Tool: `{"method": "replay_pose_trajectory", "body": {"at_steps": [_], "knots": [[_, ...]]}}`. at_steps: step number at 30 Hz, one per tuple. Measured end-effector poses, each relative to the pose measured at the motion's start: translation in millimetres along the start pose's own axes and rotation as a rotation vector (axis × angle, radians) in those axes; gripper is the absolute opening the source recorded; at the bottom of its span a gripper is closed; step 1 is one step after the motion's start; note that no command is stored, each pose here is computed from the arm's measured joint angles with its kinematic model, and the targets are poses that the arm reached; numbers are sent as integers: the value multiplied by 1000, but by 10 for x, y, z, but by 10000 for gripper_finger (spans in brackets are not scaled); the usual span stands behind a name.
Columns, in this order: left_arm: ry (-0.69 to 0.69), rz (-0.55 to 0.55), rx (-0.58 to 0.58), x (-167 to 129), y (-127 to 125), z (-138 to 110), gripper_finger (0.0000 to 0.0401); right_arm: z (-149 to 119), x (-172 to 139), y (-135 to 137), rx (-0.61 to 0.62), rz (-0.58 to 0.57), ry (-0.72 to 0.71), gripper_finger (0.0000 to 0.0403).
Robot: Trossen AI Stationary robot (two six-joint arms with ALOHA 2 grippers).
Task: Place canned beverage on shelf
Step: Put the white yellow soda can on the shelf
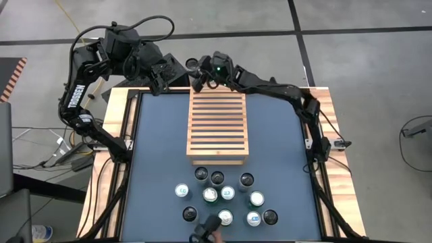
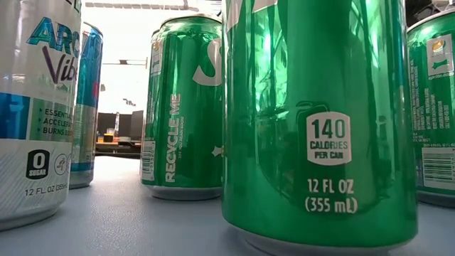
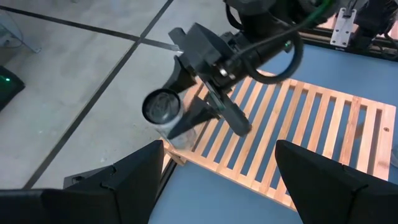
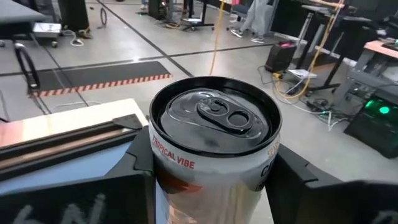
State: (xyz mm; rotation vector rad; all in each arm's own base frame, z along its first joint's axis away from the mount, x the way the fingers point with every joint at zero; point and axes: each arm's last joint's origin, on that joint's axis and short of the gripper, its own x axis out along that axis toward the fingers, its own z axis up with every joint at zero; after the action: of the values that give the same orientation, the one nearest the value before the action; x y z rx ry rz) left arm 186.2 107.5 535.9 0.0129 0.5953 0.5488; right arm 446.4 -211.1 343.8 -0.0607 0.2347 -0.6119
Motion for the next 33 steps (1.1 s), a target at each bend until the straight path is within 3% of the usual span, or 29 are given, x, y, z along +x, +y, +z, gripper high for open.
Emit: {"method": "replay_pose_trajectory", "body": {"at_steps": [5,11,21,33], "knots": [[0,0,0,0,0,0,296,116,-62,17,32,-35,-15,172],[0,0,0,0,0,0,296,234,-136,-207,171,-171,-15,172],[0,0,0,0,0,0,296,207,-139,-137,198,-104,11,172],[0,0,-2,0,0,0,296,167,-96,-111,165,-107,15,172]]}}
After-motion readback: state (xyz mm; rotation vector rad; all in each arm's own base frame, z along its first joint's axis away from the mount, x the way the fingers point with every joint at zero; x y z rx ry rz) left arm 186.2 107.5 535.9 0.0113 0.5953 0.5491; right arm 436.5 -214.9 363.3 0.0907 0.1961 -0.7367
